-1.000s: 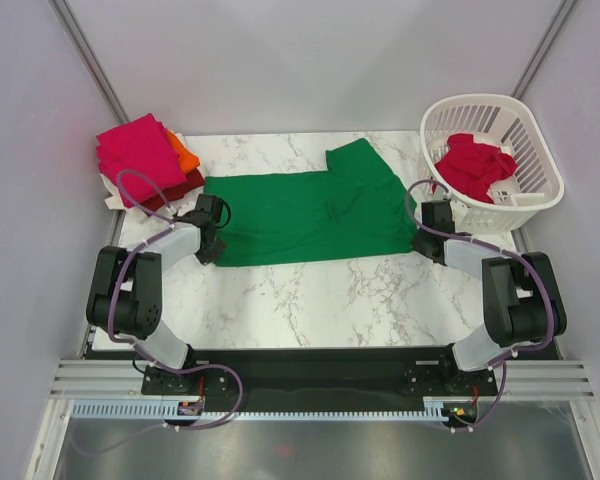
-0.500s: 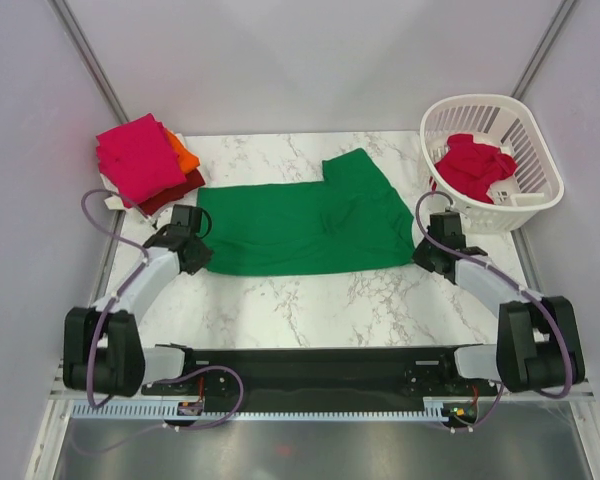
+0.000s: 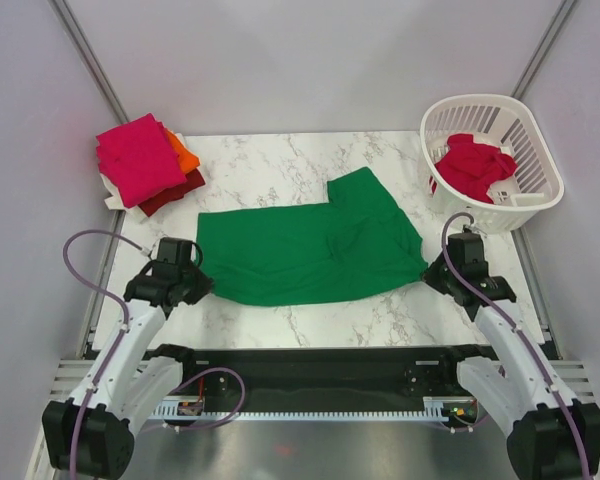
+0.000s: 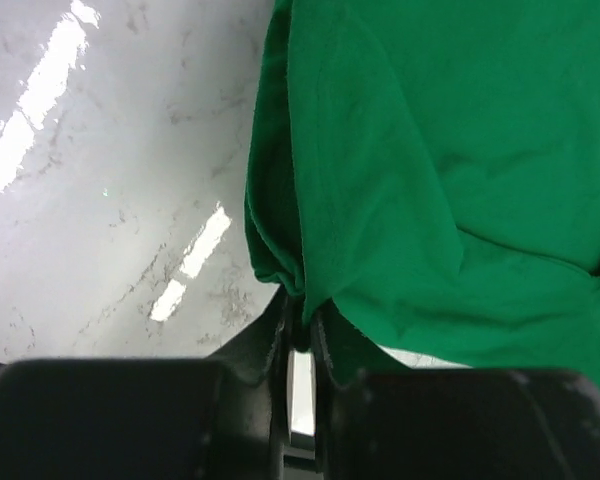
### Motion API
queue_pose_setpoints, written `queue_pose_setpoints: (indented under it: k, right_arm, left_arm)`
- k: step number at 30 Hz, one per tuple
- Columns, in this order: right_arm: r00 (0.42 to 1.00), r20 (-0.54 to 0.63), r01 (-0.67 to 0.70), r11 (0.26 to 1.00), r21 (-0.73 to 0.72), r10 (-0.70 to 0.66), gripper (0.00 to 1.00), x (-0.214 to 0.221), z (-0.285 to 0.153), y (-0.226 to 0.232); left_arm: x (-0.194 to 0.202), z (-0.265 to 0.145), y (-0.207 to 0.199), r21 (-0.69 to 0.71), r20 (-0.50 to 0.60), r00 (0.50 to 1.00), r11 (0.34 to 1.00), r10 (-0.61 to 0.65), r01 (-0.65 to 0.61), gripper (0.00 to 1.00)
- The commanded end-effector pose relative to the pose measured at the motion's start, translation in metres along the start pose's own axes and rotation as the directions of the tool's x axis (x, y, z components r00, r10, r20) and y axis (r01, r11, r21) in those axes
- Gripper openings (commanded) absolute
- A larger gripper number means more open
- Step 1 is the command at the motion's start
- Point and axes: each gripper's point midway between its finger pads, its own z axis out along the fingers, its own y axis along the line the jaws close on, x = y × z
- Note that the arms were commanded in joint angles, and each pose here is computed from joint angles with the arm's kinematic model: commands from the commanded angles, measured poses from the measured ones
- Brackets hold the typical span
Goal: Fold and stack the t-shirts
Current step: Fold the tshirt
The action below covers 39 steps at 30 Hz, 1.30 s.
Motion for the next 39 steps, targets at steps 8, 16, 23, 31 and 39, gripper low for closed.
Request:
queue_pose_setpoints:
  k: [8, 16, 23, 31, 39]
  right_arm:
    - [0.997, 0.079, -0.013, 0.999, -0.041, 0.017, 0.98, -0.028, -0.065, 0.014]
    - [0.988, 0.133, 0.105, 0.961, -0.255, -0.073, 0.96, -0.084, -0.039, 0.095]
    - [0.957, 0.065, 0.289, 0.929, -0.233, -0.281, 0.95, -0.146, 0.034, 0.178]
    - [0.930, 0.022, 0.367, 0.916, -0.164, -0.368, 0.91, -0.167, 0.147, 0.227]
    - [0.891, 0.088, 0.441, 0.896, 0.059, -0.445, 0.91, -0.190, 0.219, 0.239]
  left_arm:
    - [0.015, -0.066, -0.008, 0.085, -0.093, 0.995, 0.996, -0.029, 0.037, 1.00]
    - [-0.063, -0.064, -0.045, 0.051, 0.133, 0.982, 0.989, 0.134, -0.142, 1.00]
    - [-0.115, -0.040, -0.127, 0.117, 0.104, 0.930, 0.924, 0.354, -0.365, 0.94]
    - [-0.149, -0.013, -0.104, -0.125, 0.152, 0.857, 0.870, 0.492, -0.478, 0.92]
    - [-0.139, 0.000, -0.087, -0.150, 0.156, 0.860, 0.872, 0.487, -0.466, 0.91]
